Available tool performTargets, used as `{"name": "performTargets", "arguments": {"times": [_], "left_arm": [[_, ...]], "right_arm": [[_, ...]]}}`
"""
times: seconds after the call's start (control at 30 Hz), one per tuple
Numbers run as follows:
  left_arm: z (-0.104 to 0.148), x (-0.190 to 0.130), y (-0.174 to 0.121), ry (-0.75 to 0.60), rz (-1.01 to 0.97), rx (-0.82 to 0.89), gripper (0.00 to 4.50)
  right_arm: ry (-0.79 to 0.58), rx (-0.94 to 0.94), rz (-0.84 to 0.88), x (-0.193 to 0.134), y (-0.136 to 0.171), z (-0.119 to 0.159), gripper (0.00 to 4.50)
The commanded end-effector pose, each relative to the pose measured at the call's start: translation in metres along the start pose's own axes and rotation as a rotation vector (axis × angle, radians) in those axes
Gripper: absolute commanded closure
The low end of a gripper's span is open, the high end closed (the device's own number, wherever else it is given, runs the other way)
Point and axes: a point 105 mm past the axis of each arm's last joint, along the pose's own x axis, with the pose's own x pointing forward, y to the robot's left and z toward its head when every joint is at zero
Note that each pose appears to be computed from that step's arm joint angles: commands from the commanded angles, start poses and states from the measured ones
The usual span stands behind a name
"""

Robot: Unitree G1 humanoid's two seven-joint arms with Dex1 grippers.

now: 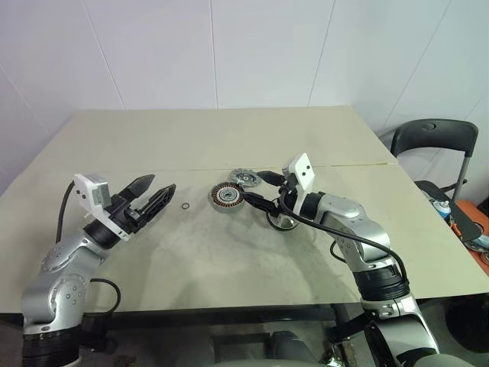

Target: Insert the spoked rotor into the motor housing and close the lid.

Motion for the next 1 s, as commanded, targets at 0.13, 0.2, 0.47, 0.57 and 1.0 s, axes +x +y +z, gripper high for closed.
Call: {"name": "performTargets", "arguments": {"times": [0.13, 0.2, 0.47, 0.57, 1.0], "left_arm": [[0.014, 0.006, -0.008, -0.028, -0.026, 0.037, 0.7], [0.014, 0.007, -0.008, -0.025, -0.029, 0.037, 0.7], [0.015, 0.005, -0.008, -0.044, -0.005, 0.043, 0.7], [0.015, -0.002, -0.007, -0.049, 0.02, 0.045, 0.7], [0.016, -0.022, -0.015, -0.065, 0.081, 0.061, 0.7]], "right_arm": [[-0.036, -0.117, 0.141, 0.016, 0.013, 0.029, 0.5], [-0.03, -0.181, 0.208, 0.026, 0.016, 0.04, 0.5], [0.066, -0.352, 0.291, 0.083, -0.001, 0.044, 0.5], [0.079, -0.373, 0.325, 0.095, 0.003, 0.042, 0.5], [0.208, -0.53, 0.607, 0.123, 0.054, 0.024, 0.5]]}}
